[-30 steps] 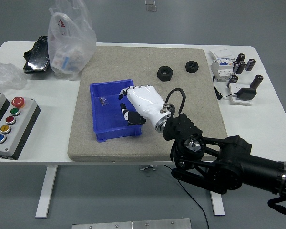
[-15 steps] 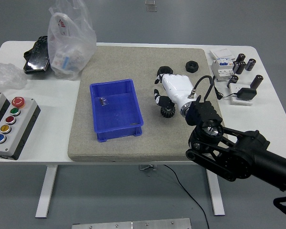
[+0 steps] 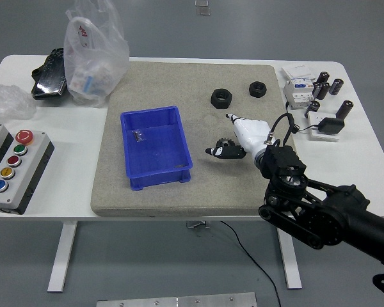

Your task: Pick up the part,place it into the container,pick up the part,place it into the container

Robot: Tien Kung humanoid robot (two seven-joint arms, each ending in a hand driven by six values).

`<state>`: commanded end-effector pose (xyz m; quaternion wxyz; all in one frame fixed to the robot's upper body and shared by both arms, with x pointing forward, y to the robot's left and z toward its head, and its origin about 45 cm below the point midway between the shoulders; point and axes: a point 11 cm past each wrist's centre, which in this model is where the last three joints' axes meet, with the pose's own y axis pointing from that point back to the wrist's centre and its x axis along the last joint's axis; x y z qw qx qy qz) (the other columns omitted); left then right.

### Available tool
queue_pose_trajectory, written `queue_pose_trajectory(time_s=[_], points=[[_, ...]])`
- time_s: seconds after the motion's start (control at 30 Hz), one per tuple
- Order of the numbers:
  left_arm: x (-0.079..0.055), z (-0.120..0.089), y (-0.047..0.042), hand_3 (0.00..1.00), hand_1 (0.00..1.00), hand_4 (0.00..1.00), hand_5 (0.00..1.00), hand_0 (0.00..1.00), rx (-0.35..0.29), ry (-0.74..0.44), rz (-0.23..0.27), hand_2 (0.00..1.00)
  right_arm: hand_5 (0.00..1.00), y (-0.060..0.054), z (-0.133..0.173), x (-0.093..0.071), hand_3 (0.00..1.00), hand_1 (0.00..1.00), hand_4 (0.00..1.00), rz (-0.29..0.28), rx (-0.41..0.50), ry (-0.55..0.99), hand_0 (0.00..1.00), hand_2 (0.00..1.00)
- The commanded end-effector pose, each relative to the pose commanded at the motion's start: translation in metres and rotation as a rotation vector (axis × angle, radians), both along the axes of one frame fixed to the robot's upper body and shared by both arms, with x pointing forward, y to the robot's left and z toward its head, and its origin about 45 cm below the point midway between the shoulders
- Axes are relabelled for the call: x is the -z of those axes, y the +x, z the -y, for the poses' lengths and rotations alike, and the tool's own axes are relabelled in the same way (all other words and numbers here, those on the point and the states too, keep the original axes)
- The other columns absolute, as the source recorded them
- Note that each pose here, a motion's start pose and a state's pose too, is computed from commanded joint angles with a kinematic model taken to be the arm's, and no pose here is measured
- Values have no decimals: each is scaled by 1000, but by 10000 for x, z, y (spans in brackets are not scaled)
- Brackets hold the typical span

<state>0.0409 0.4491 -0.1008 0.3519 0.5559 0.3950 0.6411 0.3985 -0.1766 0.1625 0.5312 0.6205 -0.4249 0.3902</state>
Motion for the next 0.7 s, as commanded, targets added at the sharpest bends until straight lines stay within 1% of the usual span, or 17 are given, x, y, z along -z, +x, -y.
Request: queue_pose_trajectory(time_s=[0.1, 0.13, 0.2, 0.3, 0.33, 0.5, 0.53, 0.7], points=[[4, 9, -8, 609, 346, 709, 386, 635, 0, -2, -3, 557, 728, -5, -13, 76, 960, 704, 998, -19, -4, -17, 340, 865], [5, 11, -10, 610, 345, 709, 387, 635, 0, -2, -3, 557, 675, -5, -15, 95, 879, 685, 982, -24, -5, -23, 339, 810], [8, 16, -14, 610, 345, 709, 387, 635, 0, -3, -4, 557, 675, -2, -25, 130, 879, 685, 982, -29, -10, -35, 339, 810], [8, 16, -14, 610, 345, 709, 387, 635, 1, -3, -5, 557, 675, 9, -39, 165, 879, 685, 982, -20, -15, -50, 339, 810], [7, 15, -12, 610, 347, 709, 387, 635, 1, -3, -4, 557, 292, 11, -38, 176, 651, 572, 544, -17, -15, -54, 318, 619], [6, 15, -2, 610, 347, 709, 387, 635, 3, -2, -2, 557, 292, 12, -4, 221, 651, 572, 544, -12, -11, -69, 318, 619], [6, 15, -1, 611, 347, 710, 388, 635, 3, -2, -2, 557, 207, 13, -1, 220, 565, 506, 193, -9, -10, -69, 293, 504], [9, 24, 4, 611, 347, 710, 388, 635, 6, -4, 0, 557, 207, 19, 3, 205, 565, 506, 193, 12, -10, -60, 293, 504]])
